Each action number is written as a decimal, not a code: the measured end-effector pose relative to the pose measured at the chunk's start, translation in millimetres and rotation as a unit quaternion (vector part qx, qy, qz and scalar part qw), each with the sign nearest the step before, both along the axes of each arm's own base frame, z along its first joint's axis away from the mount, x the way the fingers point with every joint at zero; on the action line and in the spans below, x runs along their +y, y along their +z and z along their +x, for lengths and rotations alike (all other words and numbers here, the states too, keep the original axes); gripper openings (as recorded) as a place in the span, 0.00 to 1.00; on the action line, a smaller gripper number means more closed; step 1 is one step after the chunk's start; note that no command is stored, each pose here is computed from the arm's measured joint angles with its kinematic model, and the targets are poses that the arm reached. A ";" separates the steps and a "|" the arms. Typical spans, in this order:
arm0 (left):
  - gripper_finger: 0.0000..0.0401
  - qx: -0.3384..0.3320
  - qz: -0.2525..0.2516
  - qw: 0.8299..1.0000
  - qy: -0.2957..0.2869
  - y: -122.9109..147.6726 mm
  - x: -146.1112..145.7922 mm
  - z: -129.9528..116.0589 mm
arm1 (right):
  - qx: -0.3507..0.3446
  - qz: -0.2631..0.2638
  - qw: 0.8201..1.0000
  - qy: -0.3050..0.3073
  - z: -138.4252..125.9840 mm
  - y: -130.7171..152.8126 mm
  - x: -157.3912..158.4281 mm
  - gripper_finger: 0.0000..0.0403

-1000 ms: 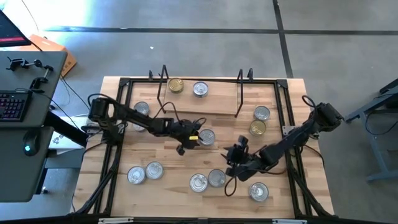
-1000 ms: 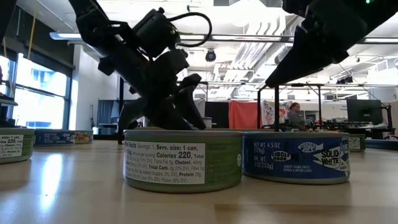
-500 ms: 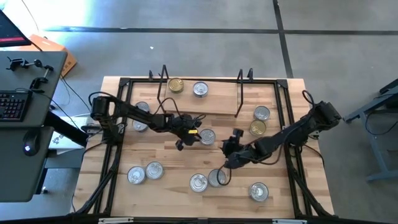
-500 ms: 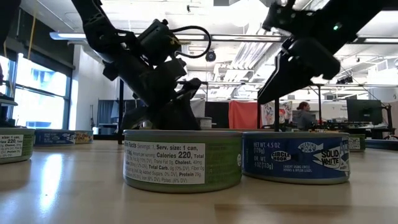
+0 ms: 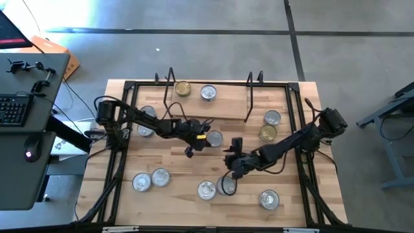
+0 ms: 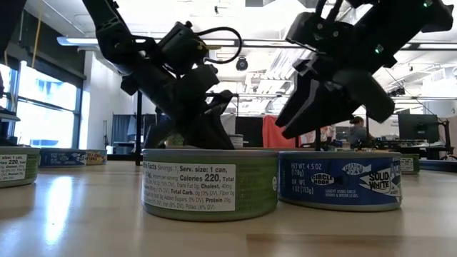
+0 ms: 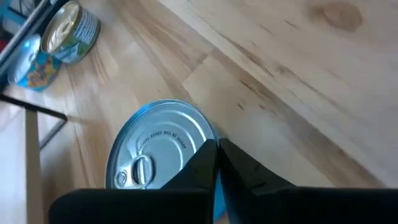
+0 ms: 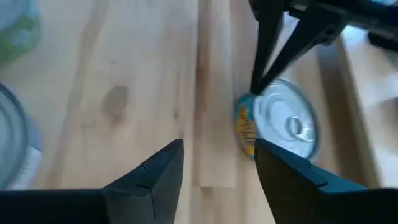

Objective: Stack canned seafood by type on shelf
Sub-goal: Put the yellow blue tuna can on the shelf

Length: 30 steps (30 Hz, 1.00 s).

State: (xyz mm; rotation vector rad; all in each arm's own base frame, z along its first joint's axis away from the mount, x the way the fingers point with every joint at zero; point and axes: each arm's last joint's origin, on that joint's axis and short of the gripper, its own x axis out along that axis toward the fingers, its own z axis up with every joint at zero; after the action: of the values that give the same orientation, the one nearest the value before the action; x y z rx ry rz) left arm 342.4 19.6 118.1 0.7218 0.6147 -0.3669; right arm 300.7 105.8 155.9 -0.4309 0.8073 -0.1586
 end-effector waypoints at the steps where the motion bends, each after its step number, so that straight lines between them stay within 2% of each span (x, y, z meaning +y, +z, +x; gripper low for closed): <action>1: 0.02 -0.003 -0.008 1.000 0.002 1.3 -0.1 0.0 | 0.002 -0.012 1.000 0.003 0.0 0.1 -0.4 0.47; 5: 0.00 -0.034 -0.056 0.998 0.007 12.1 -0.9 2.1 | 0.015 -0.044 0.999 0.012 1.3 0.1 -7.2 0.49; 12: 0.00 -0.054 -0.114 0.992 0.029 18.8 1.3 4.5 | 0.026 -0.062 0.998 0.005 5.9 0.0 -22.8 0.60; 18: 0.00 -0.064 -0.122 0.990 0.040 20.8 5.2 5.4 | 0.054 -0.097 0.993 0.025 16.0 -22.2 -29.0 0.62; 22: 0.00 -0.071 -0.123 0.989 0.040 22.3 5.5 6.1 | 0.022 -0.113 0.993 -0.006 27.3 -38.3 -29.8 0.62; 26: 0.00 -0.074 -0.127 0.988 0.042 23.0 5.5 6.5 | 0.004 -0.123 0.991 -0.041 30.7 -47.2 -30.4 0.58; 30: 0.00 -0.076 -0.127 0.988 0.041 23.5 4.9 6.8 | -0.009 -0.104 0.992 -0.066 31.3 -46.9 -33.1 0.43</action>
State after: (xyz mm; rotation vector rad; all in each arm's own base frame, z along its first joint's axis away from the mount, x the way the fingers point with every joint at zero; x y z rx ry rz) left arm 349.2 24.5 141.6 0.4739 0.4412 -0.3039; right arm 332.0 72.8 109.1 -0.5717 0.8047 -0.3720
